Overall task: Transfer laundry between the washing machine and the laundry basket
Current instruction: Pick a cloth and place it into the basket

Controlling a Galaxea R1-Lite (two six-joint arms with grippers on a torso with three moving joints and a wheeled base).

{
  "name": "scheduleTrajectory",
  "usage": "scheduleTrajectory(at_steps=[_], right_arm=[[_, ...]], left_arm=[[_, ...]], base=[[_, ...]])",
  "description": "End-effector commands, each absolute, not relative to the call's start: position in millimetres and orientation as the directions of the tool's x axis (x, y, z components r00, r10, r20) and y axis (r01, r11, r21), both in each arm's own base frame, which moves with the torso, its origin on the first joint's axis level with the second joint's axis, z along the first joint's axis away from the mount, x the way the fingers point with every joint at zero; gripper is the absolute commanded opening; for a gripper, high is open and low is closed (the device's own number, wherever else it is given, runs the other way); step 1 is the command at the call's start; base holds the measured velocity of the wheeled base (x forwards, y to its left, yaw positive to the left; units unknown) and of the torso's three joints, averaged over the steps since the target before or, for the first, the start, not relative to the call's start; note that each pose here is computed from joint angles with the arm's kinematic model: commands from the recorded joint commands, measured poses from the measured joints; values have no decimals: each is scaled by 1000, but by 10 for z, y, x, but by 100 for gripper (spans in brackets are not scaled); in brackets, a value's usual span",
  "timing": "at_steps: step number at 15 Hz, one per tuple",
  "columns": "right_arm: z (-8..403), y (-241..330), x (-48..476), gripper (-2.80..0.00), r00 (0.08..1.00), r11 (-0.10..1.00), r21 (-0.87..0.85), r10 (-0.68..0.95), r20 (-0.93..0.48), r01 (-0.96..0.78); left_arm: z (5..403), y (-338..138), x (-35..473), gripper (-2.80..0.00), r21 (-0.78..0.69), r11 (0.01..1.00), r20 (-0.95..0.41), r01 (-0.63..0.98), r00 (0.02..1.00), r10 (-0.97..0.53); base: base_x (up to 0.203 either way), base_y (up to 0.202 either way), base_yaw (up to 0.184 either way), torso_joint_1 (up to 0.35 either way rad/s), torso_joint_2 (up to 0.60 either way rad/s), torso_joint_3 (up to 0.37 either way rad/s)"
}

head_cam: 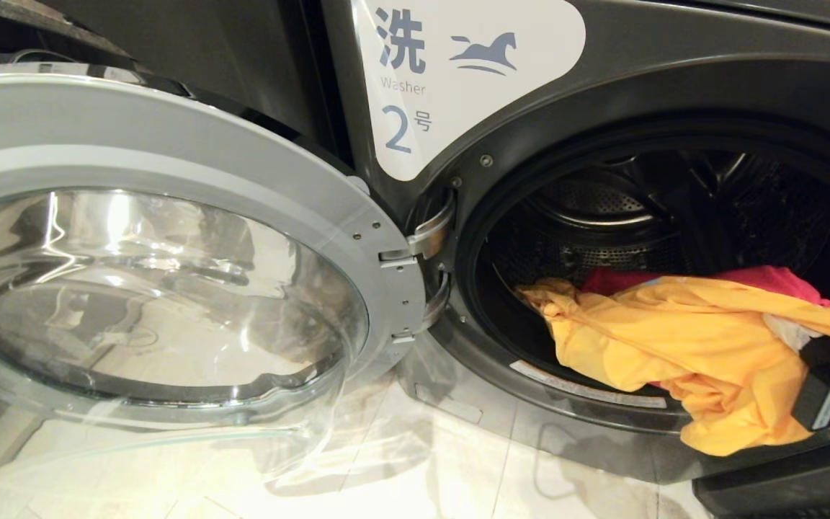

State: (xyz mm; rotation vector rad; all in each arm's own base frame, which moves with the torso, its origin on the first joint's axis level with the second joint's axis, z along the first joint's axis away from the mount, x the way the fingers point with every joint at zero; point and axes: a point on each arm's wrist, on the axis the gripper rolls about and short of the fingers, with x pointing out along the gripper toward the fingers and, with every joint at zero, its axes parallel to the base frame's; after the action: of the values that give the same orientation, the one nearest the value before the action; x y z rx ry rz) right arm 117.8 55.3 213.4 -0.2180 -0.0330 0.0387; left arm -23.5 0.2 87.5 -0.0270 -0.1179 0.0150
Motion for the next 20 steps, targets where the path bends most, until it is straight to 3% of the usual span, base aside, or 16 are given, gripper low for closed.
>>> scheduleTrajectory(at_steps=[1,7,14,20], right_arm=[[2185,385,856,-280,997,977,-205,62,53,-50],[2219,215,532,-280,991,965,-230,136,13,-129],[2204,202,506,-280,990,948,-289,144,7,-136],[2202,200,504,-280,990,948,-290,142,8,-134]], left_arm=[[764,2,-202,-280,-27,1000,78,-15,997,17],[764,2,-202,-280,-27,1000,78,-15,997,17],[765,2,-202,-280,-27,1000,77,-15,997,17],[764,2,-202,-280,-27,1000,78,-15,997,17]], base=[[0,0,0,0,0,0],[0,0,0,0,0,0],[0,0,0,0,0,0],[1,5,-149,3,0,4]])
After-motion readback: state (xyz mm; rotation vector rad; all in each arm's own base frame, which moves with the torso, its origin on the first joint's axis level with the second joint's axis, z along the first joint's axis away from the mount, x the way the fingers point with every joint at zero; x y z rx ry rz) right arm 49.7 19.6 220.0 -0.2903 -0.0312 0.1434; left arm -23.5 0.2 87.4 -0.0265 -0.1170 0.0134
